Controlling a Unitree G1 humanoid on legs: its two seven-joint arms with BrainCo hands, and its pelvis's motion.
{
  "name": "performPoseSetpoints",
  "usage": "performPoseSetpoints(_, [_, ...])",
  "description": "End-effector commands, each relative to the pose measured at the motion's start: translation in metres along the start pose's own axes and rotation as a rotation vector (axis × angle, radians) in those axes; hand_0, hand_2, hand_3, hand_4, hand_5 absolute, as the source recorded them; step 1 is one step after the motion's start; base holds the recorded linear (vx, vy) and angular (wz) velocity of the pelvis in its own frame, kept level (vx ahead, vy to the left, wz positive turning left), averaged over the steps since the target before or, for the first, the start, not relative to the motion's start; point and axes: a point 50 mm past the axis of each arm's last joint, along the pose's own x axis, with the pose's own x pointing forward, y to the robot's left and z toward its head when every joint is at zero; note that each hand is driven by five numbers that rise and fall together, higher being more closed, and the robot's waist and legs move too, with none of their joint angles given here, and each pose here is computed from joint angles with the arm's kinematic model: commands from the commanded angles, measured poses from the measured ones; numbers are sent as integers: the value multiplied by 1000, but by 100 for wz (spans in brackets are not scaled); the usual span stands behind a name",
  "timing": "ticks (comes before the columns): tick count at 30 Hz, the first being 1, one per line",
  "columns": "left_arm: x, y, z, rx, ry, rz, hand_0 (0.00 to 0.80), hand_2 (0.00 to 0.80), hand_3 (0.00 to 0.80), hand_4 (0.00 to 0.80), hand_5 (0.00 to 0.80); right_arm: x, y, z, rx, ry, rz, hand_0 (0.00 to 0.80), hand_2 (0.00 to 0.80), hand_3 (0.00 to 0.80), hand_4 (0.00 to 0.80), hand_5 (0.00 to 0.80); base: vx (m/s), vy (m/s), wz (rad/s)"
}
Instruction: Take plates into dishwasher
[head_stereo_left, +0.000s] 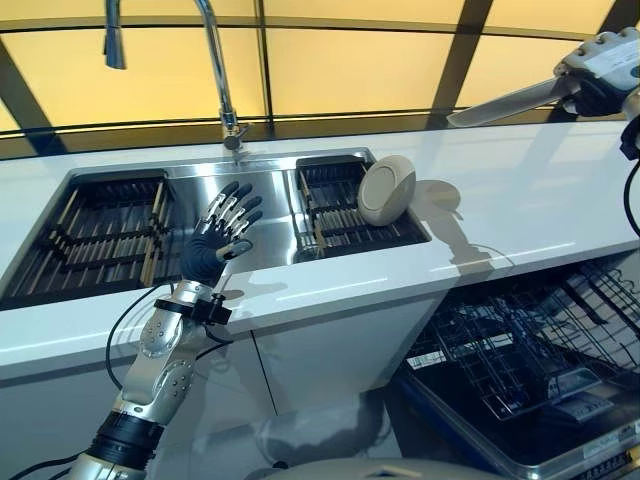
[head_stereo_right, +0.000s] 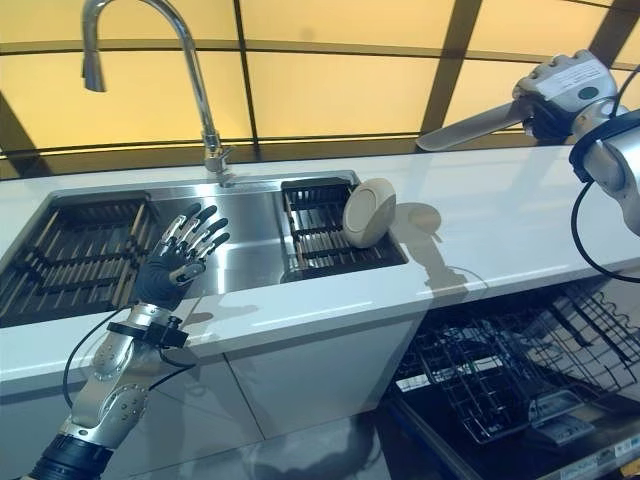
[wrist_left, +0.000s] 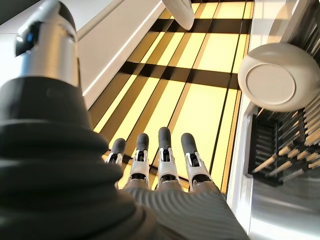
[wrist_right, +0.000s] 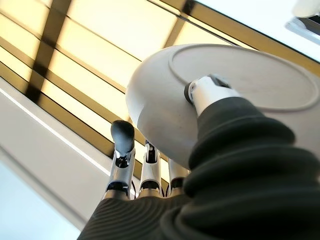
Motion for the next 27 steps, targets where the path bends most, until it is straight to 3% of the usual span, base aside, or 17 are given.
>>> performPoseSetpoints(1, [9, 2, 11, 16, -70, 3, 0, 0, 0, 0, 0, -18, -35, -47, 24, 194, -85, 800, 800, 800, 800, 800, 13, 10, -23])
performPoseSetpoints(14, [10, 5, 14, 42, -79, 43, 0, 0, 0, 0, 0, -65, 19, -66, 128, 305, 112, 800, 800, 800, 800, 800, 1, -8, -18])
performPoseSetpoints(27, [5, 14, 26, 77, -110, 131, 0, 0, 0, 0, 0, -109, 50, -81, 100, 417, 262, 800, 800, 800, 800, 800, 5, -14, -11])
